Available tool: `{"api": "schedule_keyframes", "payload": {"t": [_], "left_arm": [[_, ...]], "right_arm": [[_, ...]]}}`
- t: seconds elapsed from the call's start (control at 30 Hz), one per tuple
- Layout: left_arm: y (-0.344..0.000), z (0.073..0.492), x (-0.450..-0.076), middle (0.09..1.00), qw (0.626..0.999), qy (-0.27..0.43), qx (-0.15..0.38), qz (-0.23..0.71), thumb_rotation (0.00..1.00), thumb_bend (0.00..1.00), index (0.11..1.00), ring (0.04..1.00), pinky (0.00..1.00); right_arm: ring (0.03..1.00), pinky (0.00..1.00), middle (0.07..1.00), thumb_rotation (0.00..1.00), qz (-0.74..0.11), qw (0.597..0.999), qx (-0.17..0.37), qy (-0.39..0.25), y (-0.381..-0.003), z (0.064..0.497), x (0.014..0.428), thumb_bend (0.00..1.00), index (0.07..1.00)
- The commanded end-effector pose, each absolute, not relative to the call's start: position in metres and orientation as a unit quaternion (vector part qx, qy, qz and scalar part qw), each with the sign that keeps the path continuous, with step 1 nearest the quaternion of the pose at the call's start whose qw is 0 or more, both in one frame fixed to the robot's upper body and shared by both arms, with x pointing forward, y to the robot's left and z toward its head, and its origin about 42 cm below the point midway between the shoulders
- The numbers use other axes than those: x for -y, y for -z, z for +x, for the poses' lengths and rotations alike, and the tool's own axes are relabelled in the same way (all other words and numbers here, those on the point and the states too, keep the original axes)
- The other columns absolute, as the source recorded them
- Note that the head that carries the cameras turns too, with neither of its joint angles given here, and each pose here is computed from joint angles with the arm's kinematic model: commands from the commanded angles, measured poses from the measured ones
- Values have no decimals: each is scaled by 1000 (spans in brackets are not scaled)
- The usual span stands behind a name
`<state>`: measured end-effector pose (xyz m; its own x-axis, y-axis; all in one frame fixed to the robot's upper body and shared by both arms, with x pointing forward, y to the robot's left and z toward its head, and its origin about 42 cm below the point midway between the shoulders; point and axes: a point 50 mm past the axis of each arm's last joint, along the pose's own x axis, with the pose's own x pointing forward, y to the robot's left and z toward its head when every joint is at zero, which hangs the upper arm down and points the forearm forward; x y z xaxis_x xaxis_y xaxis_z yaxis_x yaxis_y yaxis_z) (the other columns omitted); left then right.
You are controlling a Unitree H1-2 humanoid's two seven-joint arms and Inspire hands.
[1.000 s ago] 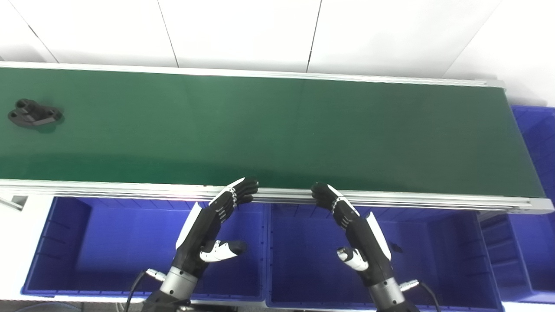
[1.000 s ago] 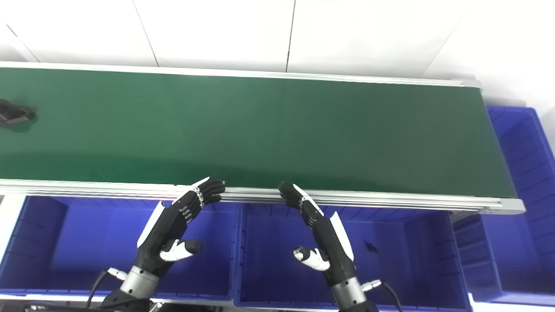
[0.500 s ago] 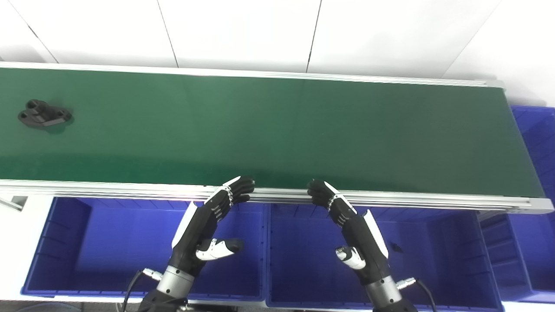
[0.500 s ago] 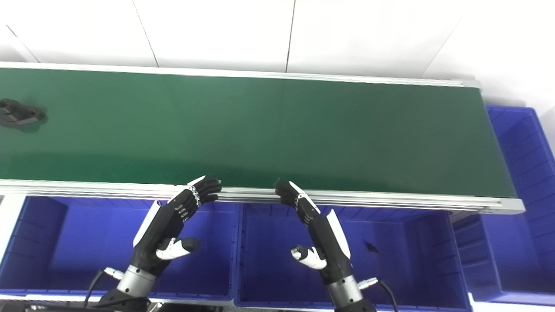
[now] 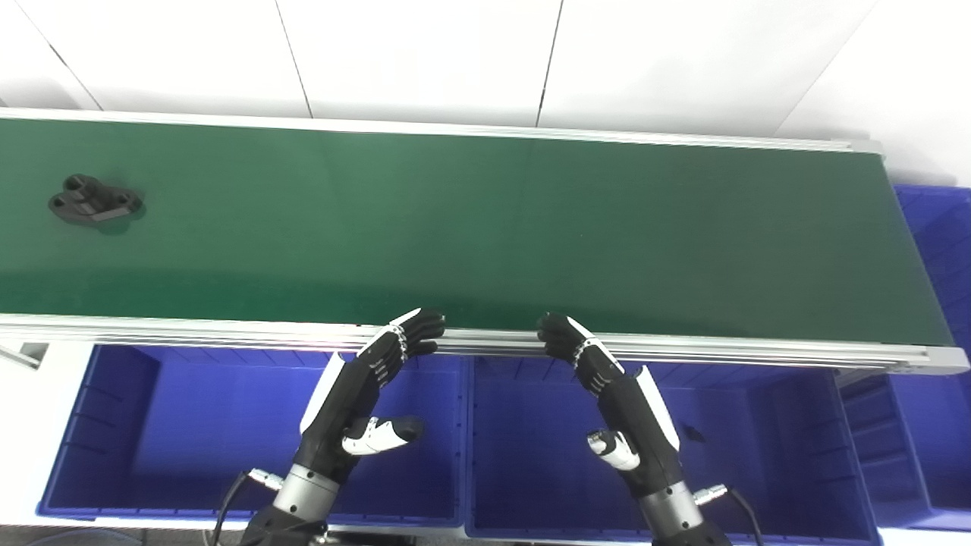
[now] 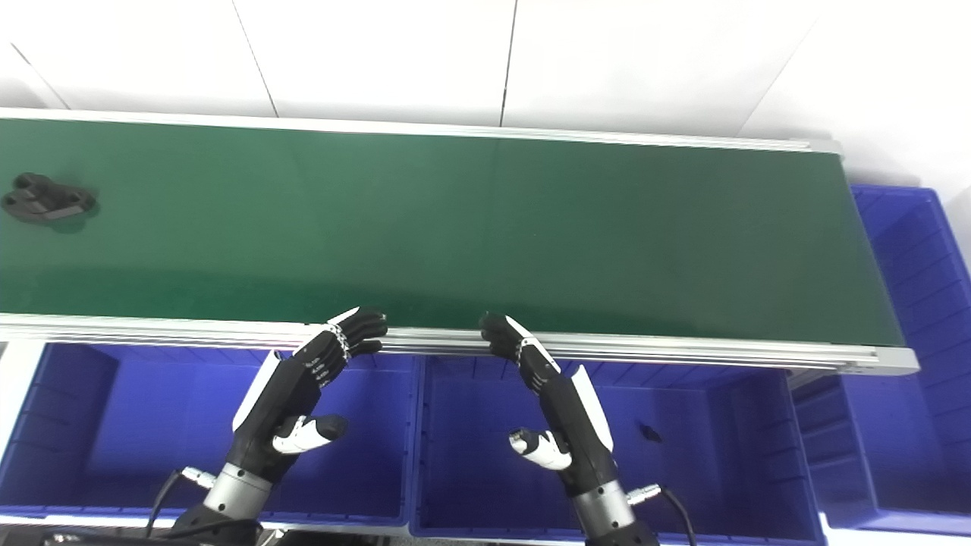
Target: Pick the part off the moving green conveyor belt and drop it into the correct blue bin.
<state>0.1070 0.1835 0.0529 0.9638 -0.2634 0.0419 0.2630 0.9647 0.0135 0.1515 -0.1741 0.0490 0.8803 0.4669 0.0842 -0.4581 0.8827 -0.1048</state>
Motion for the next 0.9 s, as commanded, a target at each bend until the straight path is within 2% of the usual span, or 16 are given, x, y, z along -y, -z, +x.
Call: {"api": "schedule_keyframes", "payload": {"t": [0.0,0.63,0.87], "left_arm": [[-61,107,-185,846,990,135,47,6,710,871,833,840,808],[-59,101,-185,849,990,134,39,-2,711,876,837,843,813],[-50,100,-184,835,990,140,22,-13,672,876,824,833,794]], "right_arm": [[877,850,883,896,-37,967,79,-237,-58,151,172,925,888],[874,847,879,893,-38,968,75,-237,-57,148,172,936,889],[862,819,872,894,-35,970,55,-236,-47,147,175,926,885]]}}
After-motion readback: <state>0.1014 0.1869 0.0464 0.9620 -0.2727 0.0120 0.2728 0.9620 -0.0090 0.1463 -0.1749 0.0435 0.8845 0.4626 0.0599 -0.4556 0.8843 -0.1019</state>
